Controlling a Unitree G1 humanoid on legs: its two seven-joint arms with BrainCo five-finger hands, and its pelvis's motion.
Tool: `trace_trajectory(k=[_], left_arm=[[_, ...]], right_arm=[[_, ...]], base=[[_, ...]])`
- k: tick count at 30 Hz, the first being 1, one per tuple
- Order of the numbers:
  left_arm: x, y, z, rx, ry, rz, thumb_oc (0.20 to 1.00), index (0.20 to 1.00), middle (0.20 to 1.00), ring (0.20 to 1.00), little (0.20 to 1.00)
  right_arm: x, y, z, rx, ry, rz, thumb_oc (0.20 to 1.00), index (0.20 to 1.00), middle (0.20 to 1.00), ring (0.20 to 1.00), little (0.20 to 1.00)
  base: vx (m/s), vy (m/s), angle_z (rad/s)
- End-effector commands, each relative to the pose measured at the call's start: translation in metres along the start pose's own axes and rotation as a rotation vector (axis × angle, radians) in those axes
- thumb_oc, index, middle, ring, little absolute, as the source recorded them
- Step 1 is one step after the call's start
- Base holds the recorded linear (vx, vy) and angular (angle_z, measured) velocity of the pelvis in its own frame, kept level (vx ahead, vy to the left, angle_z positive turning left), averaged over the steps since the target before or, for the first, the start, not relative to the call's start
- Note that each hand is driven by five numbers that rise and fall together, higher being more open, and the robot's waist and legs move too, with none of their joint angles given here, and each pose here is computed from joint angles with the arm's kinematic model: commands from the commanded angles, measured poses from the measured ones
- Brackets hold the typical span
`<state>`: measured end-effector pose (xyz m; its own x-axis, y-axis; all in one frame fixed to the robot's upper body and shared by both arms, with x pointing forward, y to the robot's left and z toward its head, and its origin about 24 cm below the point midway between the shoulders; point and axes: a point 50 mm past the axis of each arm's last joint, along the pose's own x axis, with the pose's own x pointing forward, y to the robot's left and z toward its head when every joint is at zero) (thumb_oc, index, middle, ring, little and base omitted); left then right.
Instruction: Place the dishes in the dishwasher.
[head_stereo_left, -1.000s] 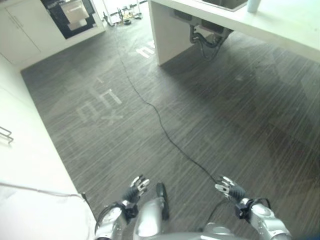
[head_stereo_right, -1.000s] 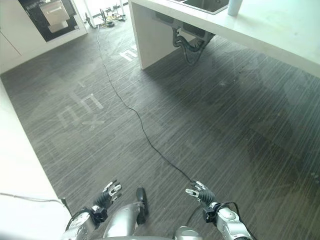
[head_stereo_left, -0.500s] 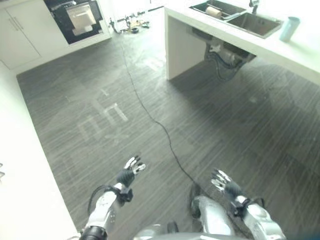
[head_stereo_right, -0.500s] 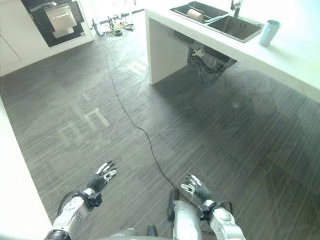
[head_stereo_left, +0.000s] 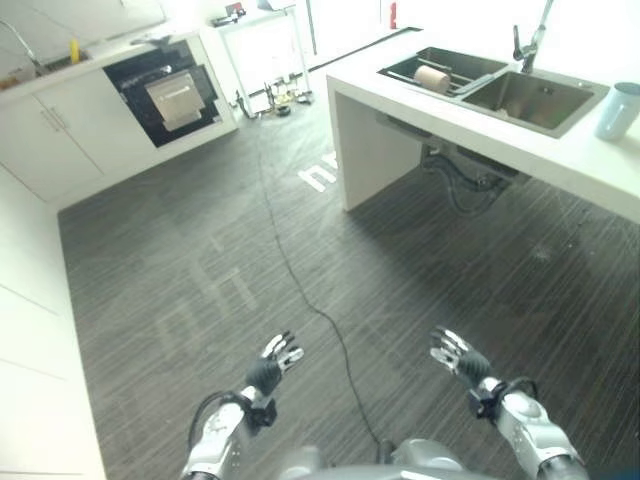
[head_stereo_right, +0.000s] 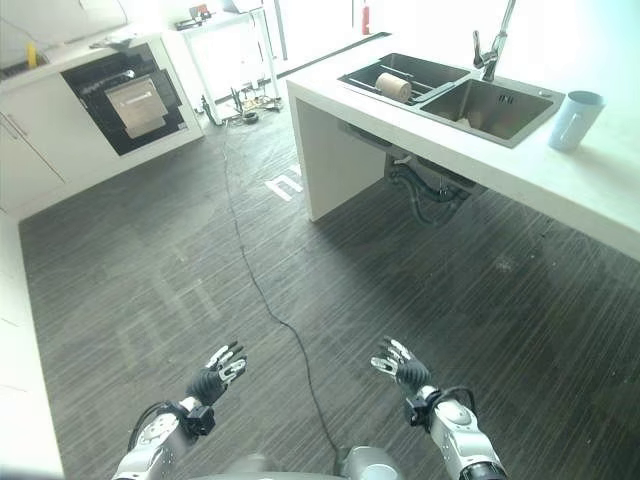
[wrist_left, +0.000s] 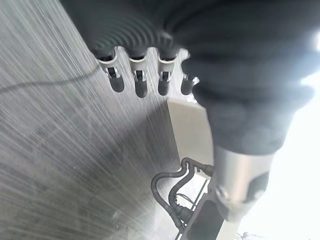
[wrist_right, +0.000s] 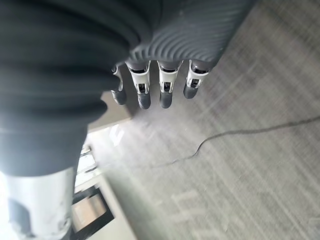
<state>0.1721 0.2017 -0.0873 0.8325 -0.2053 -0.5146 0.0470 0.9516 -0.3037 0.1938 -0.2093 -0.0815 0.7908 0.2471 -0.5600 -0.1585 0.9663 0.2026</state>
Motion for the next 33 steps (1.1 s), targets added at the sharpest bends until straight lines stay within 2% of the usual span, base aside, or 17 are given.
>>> trace_trajectory(k=[1, 7, 11, 19, 26, 33], left_arm=[[0.008, -0.008, 0.029, 0.054, -0.115, -0.063, 1.000, 1.000, 1.000, 1.000, 1.000], [0.005, -0.005, 0.029, 0.060, -0.118, -0.052, 1.000, 1.000, 1.000, 1.000, 1.000], [0.009, -0.003, 0.040, 0.107, -0.124, -0.046, 1.000, 1.000, 1.000, 1.000, 1.000], [0.012, -0.005, 0.050, 0.131, -0.140, -0.034, 1.000, 1.000, 1.000, 1.000, 1.000], [0.009, 0.000, 0.052, 0.126, -0.149, -0.048, 1.000, 1.000, 1.000, 1.000, 1.000], [0.010, -0.008, 0.047, 0.126, -0.145, -0.083, 1.000, 1.000, 1.000, 1.000, 1.000]], right_arm=[[-0.001, 0.004, 0.022, -0.043, -0.105, 0.033, 1.000, 1.000, 1.000, 1.000, 1.000], [-0.006, 0.002, 0.012, -0.072, -0.086, 0.006, 1.000, 1.000, 1.000, 1.000, 1.000], [-0.006, 0.011, 0.002, 0.029, -0.071, 0.026, 1.000, 1.000, 1.000, 1.000, 1.000], [-0.002, 0.028, -0.002, 0.035, -0.077, 0.028, 1.000, 1.000, 1.000, 1.000, 1.000], [-0.005, 0.016, 0.007, 0.019, -0.100, 0.027, 1.000, 1.000, 1.000, 1.000, 1.000], [0.001, 0.012, 0.011, 0.027, -0.103, -0.006, 1.000, 1.000, 1.000, 1.000, 1.000]], base=[[0.49, 0.315, -0.75], [0.43, 0.329, -0.85], [0.38, 0.388, -0.41], [0.20, 0.272, 0.37], [0.17, -0.059, 0.12], [0.08, -0.093, -0.04]])
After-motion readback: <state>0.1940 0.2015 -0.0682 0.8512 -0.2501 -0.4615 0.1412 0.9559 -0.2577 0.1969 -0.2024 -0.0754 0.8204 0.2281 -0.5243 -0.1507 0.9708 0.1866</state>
